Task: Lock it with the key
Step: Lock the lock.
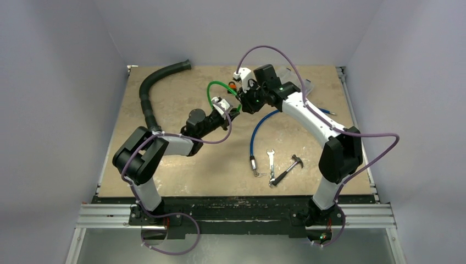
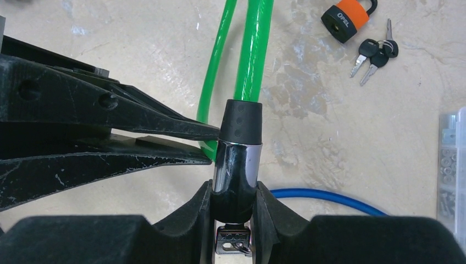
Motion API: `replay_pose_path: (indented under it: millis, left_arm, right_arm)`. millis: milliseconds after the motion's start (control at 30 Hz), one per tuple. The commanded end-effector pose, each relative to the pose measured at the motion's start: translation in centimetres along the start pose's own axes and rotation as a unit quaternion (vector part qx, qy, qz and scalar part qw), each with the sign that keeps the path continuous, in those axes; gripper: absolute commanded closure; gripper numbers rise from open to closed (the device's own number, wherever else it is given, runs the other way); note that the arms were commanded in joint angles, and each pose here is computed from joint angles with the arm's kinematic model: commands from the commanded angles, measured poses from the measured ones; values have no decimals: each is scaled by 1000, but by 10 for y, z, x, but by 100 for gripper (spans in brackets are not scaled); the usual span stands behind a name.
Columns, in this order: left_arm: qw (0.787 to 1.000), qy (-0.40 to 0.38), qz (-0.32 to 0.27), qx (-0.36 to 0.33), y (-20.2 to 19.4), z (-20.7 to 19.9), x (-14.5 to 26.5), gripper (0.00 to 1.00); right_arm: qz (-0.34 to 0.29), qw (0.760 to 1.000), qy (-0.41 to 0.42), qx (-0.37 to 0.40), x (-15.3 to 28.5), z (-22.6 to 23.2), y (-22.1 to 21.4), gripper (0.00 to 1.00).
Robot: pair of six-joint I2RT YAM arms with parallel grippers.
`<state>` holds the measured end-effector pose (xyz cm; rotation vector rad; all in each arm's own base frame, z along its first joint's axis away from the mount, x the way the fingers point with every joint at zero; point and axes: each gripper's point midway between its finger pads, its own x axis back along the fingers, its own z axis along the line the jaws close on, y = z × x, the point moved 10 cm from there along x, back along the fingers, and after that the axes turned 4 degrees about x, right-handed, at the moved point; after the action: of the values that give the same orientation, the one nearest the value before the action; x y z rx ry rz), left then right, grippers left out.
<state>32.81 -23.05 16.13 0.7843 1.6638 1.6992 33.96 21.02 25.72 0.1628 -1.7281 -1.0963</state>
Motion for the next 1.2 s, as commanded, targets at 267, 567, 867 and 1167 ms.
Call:
replay_pose_path:
  millis: [267,567,867,1167]
  left_arm:
    - [994,-4,-106,-41,26,-10,14,100]
    - [994,-1,-104,-30,19,-10,13,87]
    - [995,-14,-94,-26,15,-13,17,49]
    - [995,-27,-78,-50,16,-16,29,40]
  right_arm:
    - [20,995,103,2,-9,43,-4,100]
    - [30,994,108,-13,-9,45,-9,100]
    - [31,994,102,-14,-9,44,-9,100]
    - [32,994,95,-34,-11,38,-11,100]
